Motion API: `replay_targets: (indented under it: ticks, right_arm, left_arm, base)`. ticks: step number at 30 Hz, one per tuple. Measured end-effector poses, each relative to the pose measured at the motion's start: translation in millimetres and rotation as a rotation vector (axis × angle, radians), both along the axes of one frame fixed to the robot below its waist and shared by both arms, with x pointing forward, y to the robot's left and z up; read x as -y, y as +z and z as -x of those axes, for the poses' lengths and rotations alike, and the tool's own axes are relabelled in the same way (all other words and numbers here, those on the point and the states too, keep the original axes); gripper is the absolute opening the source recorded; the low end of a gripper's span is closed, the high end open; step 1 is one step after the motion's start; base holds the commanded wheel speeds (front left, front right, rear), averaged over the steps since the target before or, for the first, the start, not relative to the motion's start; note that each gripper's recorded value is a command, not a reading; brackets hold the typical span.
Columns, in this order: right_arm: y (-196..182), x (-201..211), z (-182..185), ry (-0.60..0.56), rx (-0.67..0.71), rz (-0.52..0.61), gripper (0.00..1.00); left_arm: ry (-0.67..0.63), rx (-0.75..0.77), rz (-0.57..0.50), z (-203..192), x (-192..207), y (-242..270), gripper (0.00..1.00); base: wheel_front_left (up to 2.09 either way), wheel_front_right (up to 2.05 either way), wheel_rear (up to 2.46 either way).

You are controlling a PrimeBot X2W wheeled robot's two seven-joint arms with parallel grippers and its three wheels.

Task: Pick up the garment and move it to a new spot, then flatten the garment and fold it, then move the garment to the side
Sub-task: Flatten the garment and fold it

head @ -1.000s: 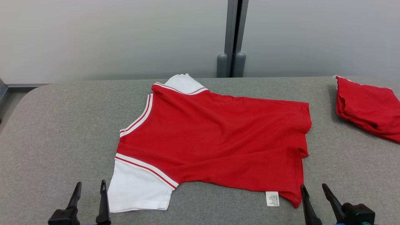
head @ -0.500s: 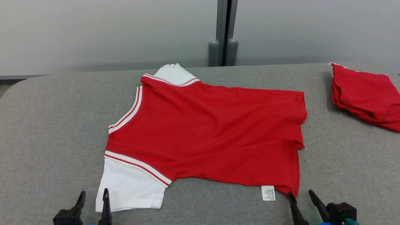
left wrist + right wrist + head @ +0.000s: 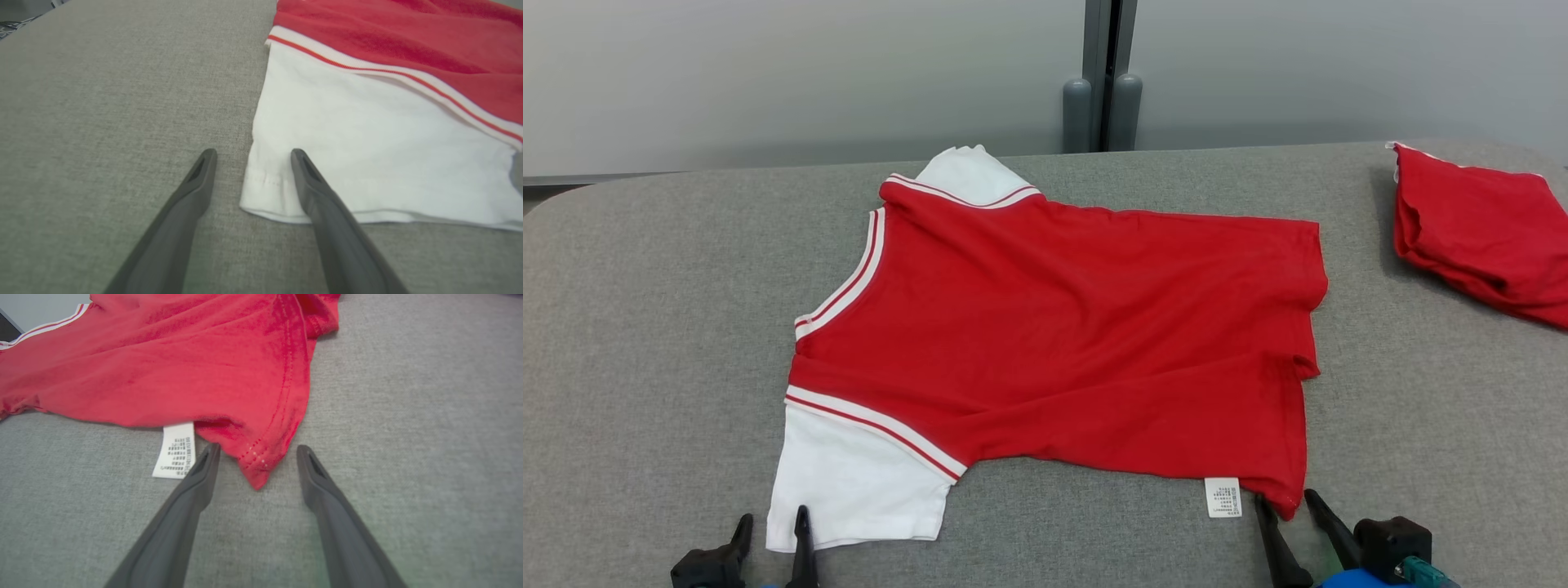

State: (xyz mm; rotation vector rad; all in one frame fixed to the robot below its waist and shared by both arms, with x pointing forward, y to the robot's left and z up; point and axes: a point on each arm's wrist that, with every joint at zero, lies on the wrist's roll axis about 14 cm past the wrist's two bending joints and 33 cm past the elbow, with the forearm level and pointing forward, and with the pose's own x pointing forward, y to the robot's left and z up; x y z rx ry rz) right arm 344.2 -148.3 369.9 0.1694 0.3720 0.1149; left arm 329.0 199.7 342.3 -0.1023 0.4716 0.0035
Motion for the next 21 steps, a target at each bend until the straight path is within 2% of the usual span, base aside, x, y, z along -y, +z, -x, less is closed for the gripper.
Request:
replay_targets:
  ticks: [1,2,3,4,5,11,16,21]
  right_arm:
    - [-0.1,-0.4,-0.5,-0.002,-0.001,-0.006,0.55]
    - [0.0,-1.0,-1.5,-0.003,-0.001,-0.012,0.40]
    - [0.3,-2.0,-2.3,-0.001,0.000,-0.015,0.00]
    - [-0.5,-3.3,-2.0,0.000,-0.004,-0.020,0.00]
    - [-1.6,-5.2,-1.1,0.004,-0.009,-0.024,0.00]
    - [24.0,-7.7,-17.5,0.010,0.083,-0.030,0.00]
    - [56.4,-9.3,-34.3,0.026,0.197,-0.010,0.00]
    - [107.3,-12.9,-71.4,0.051,0.363,0.020,0.00]
  left_arm:
    - [0.001,-0.002,0.004,0.0,0.5,-0.5,1.00]
    - [0.002,-0.008,0.008,0.9,1.2,-2.1,0.97]
    - [0.007,-0.013,0.017,1.3,2.0,-3.5,0.71]
    - [0.008,-0.015,0.022,1.2,2.7,-4.3,0.28]
    - [-0.001,-0.016,0.023,0.4,5.2,-4.5,0.00]
    - [-0.002,0.028,0.051,-9.5,10.6,7.3,0.00]
    - [-0.027,0.224,0.065,-48.2,16.5,61.1,0.00]
    - [-0.074,0.430,0.035,-93.5,14.6,125.5,0.00]
  base:
    - [0.00,0.00,0.00]
    - [0.00,0.00,0.00]
    - [0.00,0.00,0.00]
    - [0.00,0.00,0.00]
    - [0.00,0.00,0.00]
    - [0.00,0.00,0.00]
    - [0.00,0.00,0.00]
    - [0.00,0.00,0.00]
